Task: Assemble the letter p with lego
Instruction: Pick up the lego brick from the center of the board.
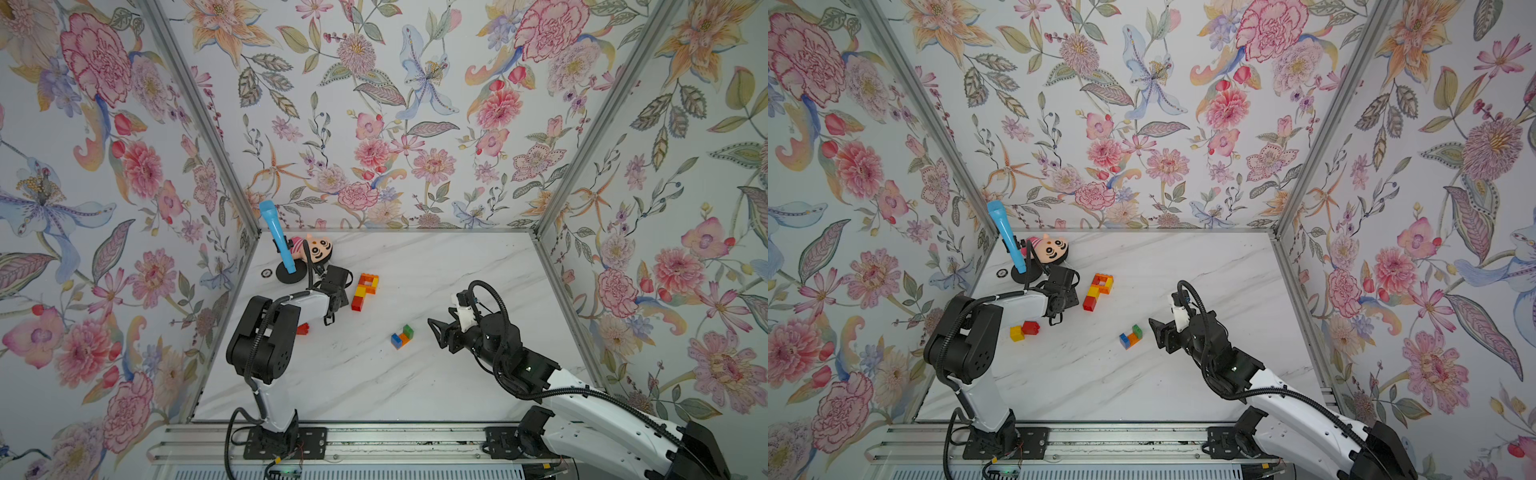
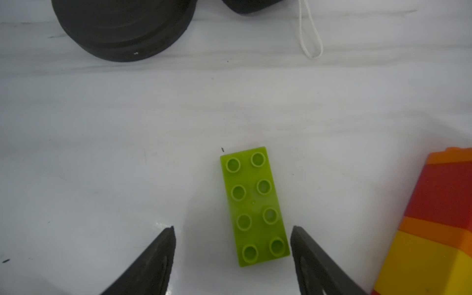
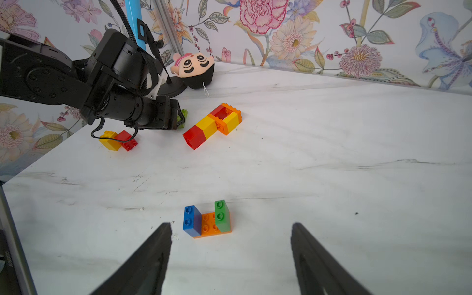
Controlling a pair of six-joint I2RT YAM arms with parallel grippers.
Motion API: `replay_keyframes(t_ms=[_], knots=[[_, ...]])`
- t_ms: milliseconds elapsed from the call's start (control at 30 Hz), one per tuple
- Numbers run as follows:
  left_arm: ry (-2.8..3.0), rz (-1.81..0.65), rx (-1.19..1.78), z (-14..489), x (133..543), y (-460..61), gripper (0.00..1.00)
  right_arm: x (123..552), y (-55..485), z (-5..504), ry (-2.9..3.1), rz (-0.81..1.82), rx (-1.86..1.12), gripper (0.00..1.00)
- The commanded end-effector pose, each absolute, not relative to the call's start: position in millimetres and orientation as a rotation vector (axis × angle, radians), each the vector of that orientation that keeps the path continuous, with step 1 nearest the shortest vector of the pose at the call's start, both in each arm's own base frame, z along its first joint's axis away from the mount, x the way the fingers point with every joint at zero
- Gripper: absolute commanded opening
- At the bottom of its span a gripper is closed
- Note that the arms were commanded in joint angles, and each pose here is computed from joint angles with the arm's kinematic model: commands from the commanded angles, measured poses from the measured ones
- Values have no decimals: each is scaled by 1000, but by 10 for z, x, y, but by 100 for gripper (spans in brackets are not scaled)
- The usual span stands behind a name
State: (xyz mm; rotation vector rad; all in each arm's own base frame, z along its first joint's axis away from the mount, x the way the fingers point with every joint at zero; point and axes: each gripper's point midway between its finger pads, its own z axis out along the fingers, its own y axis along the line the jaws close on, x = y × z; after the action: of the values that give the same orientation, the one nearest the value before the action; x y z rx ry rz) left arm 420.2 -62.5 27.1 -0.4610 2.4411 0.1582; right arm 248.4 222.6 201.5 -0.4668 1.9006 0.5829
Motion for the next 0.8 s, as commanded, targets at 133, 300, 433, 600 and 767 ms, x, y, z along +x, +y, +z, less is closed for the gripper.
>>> replay_keyframes(t_ms=[133, 300, 433, 600, 767], knots=[[2482, 197, -456, 159, 4270, -555, 64, 2469, 2146, 1916, 1919, 571, -482, 78], [2491, 204, -448, 124, 4282, -515, 60, 2471, 2152, 1921, 1917, 578, -483, 79], [2501, 201, -439, 90, 4270, -491, 53, 2476, 2149, 1924, 1916, 579, -479, 79], [2501, 190, -437, 59, 4248, -473, 41, 2480, 2145, 1935, 1915, 580, -472, 80], [2478, 144, -431, 118, 4231, -496, 26, 2526, 2078, 1921, 1938, 591, -414, 83]])
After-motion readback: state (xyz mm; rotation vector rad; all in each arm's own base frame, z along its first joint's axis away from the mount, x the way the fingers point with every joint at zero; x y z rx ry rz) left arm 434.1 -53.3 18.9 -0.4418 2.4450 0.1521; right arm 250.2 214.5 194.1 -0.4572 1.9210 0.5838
